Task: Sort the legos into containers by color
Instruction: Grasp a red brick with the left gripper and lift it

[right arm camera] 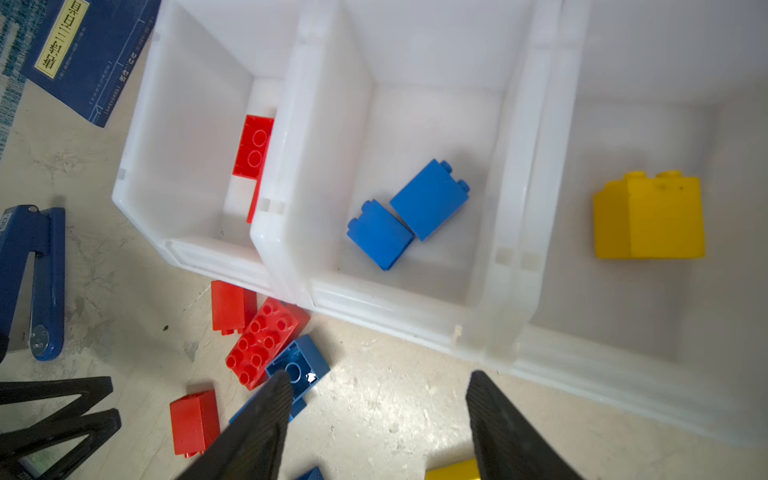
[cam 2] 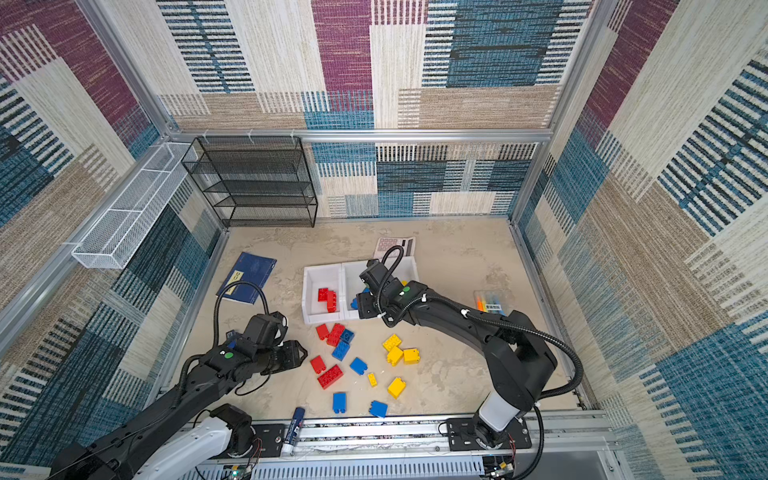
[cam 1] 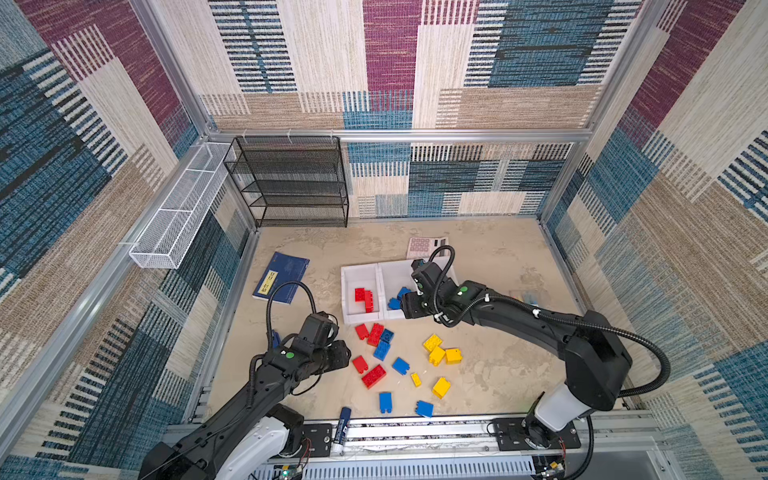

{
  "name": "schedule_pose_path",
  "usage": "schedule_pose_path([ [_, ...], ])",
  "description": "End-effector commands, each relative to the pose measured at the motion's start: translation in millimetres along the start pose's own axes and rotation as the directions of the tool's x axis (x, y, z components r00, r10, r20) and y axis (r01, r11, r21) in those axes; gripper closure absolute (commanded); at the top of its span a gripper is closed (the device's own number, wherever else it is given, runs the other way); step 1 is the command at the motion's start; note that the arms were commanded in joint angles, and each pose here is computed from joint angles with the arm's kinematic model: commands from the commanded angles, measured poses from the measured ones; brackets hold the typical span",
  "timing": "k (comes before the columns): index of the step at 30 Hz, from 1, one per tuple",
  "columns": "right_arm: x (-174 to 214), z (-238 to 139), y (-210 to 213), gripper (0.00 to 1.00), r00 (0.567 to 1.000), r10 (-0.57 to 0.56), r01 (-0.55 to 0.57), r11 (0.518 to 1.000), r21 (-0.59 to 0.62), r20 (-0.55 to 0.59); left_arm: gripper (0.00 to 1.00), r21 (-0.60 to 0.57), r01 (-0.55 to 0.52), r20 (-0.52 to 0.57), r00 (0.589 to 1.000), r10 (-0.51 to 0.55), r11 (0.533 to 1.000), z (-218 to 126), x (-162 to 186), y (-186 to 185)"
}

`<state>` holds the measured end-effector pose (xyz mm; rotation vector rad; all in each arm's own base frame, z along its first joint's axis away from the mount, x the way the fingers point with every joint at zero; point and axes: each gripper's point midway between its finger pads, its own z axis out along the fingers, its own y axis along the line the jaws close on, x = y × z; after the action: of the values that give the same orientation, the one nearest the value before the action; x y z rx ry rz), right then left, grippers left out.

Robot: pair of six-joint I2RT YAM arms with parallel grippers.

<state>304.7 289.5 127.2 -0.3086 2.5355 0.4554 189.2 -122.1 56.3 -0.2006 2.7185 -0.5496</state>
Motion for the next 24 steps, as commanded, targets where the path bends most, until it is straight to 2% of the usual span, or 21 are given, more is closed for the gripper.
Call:
schedule_pose_path([
  [1,-2.7,-8.0,-2.8,0.3,0.998,0.047,-0.047,0.999,-0.001,0.039,0.48,0.043,0.023,-0.055,0.998,-0.02,0.999,5.1,13.6,-8.0],
  [9,5.1,-20.0,-10.5,0.3,0.997,0.066,-0.067,0.998,0.008,0.048,0.47,0.105,0.045,-0.063,0.997,-0.039,0.993,19.8,16.6,-21.8],
  [16,6.2,-22.8,-12.3,0.3,0.996,0.076,-0.077,0.997,0.012,0.05,0.47,0.104,0.036,-0.082,0.996,-0.028,0.994,33.3,13.4,-31.5],
  [24,9.3,-25.5,-14.0,0.3,0.995,0.089,-0.09,0.996,0.012,0.048,0.48,-0.002,-0.029,-0.119,0.992,0.028,1.0,45.7,15.9,-23.3],
])
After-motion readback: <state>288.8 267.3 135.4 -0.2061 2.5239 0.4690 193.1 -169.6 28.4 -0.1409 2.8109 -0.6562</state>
